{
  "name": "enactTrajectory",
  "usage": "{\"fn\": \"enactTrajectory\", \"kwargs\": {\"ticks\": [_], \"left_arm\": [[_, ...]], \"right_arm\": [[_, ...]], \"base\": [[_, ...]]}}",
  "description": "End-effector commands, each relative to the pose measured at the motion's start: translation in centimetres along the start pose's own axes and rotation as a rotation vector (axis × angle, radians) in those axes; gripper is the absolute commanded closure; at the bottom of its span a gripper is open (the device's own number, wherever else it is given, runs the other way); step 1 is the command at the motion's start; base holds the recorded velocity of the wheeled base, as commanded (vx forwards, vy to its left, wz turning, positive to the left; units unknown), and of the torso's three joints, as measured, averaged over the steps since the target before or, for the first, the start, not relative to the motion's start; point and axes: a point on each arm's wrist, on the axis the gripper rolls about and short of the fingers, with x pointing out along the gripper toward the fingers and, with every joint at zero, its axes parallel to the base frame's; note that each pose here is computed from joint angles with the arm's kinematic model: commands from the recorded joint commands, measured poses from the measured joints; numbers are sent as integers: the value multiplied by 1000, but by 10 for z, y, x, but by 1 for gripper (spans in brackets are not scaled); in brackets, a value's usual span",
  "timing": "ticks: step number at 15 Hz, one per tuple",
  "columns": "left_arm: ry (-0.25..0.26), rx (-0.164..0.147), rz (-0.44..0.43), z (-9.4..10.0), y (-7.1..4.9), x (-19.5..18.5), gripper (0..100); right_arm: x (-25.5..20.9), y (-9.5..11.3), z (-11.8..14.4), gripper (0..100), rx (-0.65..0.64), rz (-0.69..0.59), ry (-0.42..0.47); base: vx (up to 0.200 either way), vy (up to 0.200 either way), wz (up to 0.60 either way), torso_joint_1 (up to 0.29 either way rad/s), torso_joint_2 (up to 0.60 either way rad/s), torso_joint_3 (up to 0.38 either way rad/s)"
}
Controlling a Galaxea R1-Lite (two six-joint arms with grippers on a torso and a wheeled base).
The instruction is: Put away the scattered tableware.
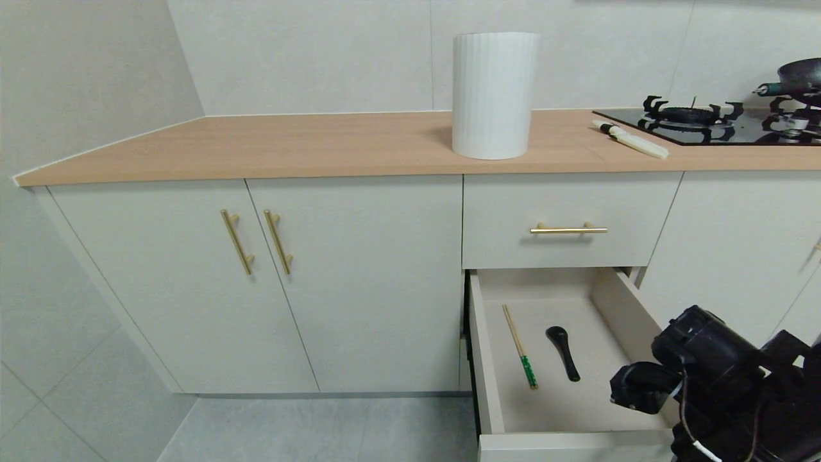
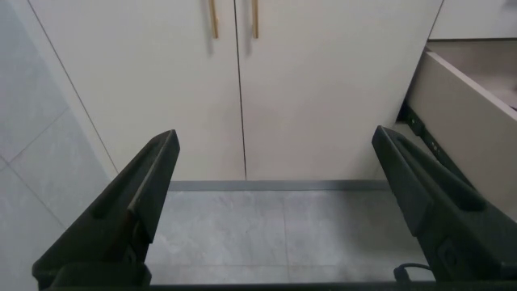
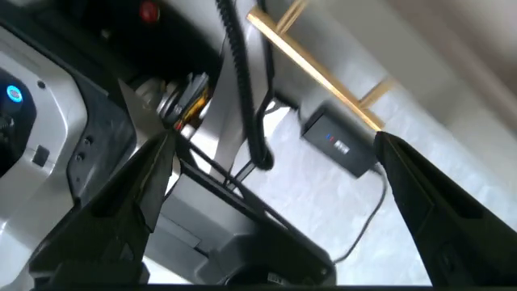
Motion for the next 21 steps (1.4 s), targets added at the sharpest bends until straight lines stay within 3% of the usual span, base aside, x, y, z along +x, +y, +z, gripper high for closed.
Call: {"fn": "enactTrajectory", "kwargs": {"ticks": [1, 7, 13, 21], "left_arm": [[0, 0, 0, 0, 0, 0, 0], [0, 0, 0, 0, 0, 0, 0], [0, 0, 0, 0, 0, 0, 0], [0, 0, 0, 0, 0, 0, 0]], "right_arm": [[13, -3, 7, 0, 18, 5, 52], [20, -13, 33, 0, 243, -48, 35], [23, -28, 41, 0, 304, -83, 12], [33, -42, 56, 0, 422, -177, -120]], "base": [[0, 0, 0, 0, 0, 0], [0, 0, 0, 0, 0, 0], [0, 0, 0, 0, 0, 0], [0, 0, 0, 0, 0, 0]]}}
